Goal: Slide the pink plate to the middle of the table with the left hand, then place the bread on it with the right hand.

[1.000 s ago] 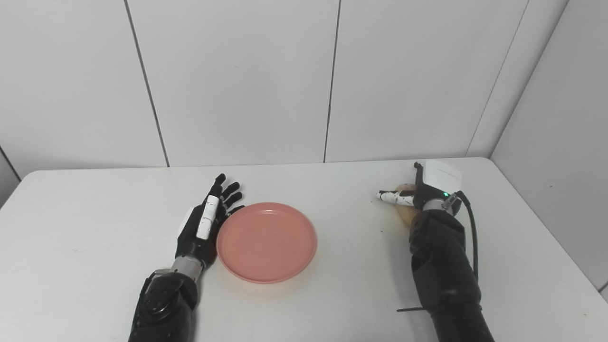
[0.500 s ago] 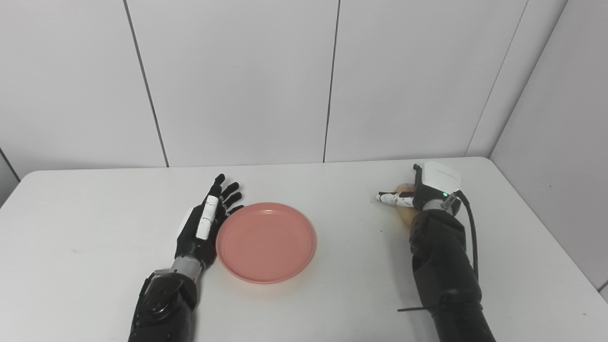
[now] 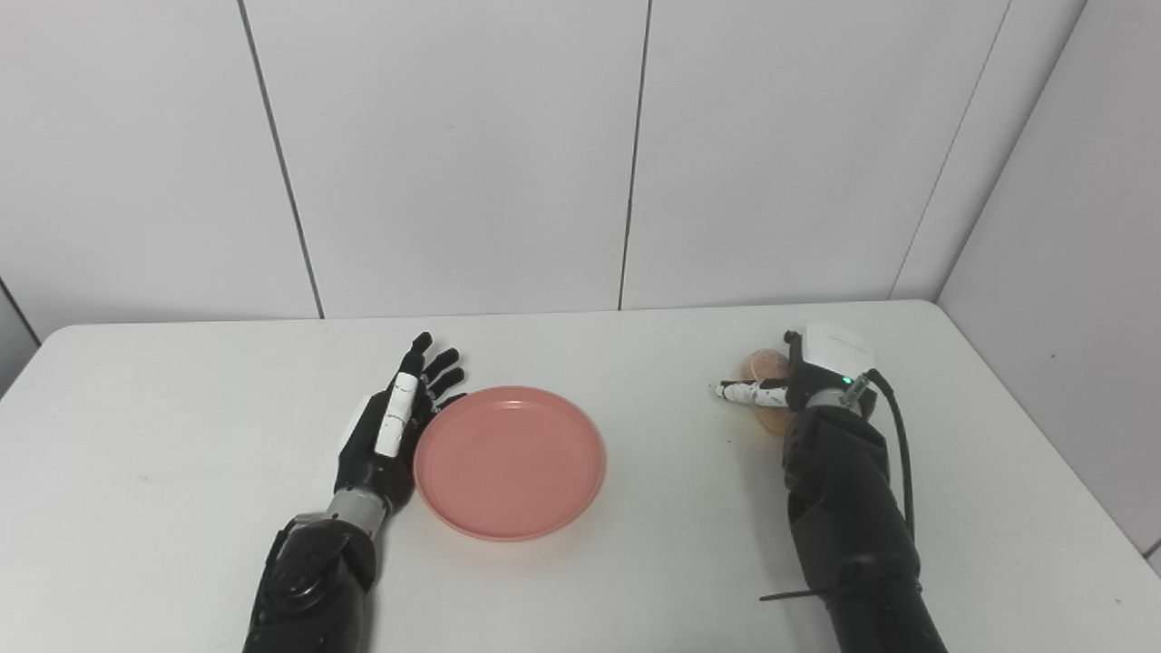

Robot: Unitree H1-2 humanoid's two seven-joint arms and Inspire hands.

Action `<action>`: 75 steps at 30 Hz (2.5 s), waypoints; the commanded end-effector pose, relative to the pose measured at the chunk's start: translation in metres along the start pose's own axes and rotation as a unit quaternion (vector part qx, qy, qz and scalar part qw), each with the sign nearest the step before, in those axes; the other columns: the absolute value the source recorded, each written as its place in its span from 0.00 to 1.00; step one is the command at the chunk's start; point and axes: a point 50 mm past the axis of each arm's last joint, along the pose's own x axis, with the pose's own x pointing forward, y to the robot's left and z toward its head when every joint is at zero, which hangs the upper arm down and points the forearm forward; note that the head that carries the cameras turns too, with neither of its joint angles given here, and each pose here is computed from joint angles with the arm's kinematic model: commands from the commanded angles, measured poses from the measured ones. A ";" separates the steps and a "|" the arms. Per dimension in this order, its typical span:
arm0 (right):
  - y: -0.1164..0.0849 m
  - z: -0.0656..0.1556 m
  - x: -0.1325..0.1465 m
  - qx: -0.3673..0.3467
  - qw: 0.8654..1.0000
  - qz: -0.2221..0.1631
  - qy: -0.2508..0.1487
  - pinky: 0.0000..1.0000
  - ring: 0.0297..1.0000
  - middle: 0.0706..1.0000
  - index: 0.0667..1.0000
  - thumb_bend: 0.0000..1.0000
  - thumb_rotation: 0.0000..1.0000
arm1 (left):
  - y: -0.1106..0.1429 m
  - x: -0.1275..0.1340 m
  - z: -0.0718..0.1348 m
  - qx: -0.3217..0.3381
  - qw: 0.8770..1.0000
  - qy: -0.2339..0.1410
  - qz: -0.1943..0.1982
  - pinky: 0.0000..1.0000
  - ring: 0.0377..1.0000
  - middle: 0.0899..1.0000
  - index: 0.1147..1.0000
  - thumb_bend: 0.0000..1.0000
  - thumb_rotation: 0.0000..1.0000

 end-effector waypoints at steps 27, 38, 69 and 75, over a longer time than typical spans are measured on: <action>-0.023 0.004 0.003 0.018 0.999 -0.039 -0.013 0.12 0.17 0.28 0.75 0.63 0.00 | -0.001 -0.003 -0.003 -0.010 1.000 0.022 -0.008 0.84 0.92 0.92 0.98 0.99 0.84; -0.025 0.004 0.000 0.011 0.999 -0.042 -0.020 0.15 0.22 0.43 0.74 0.56 0.00 | -0.002 -0.004 -0.002 -0.013 1.000 0.023 -0.008 0.84 0.92 0.92 0.98 0.99 0.84; -0.096 0.057 -0.078 0.028 0.971 -0.150 -0.184 0.14 0.18 0.23 0.44 0.52 0.16 | -0.005 -0.003 -0.005 -0.018 1.000 0.024 -0.006 0.85 0.93 0.92 0.97 0.99 0.83; -0.097 0.065 -0.091 0.010 0.962 -0.159 -0.223 0.11 0.15 0.20 0.44 0.51 0.18 | -0.005 -0.003 -0.004 -0.016 1.000 0.024 -0.004 0.84 0.92 0.91 0.97 0.99 0.83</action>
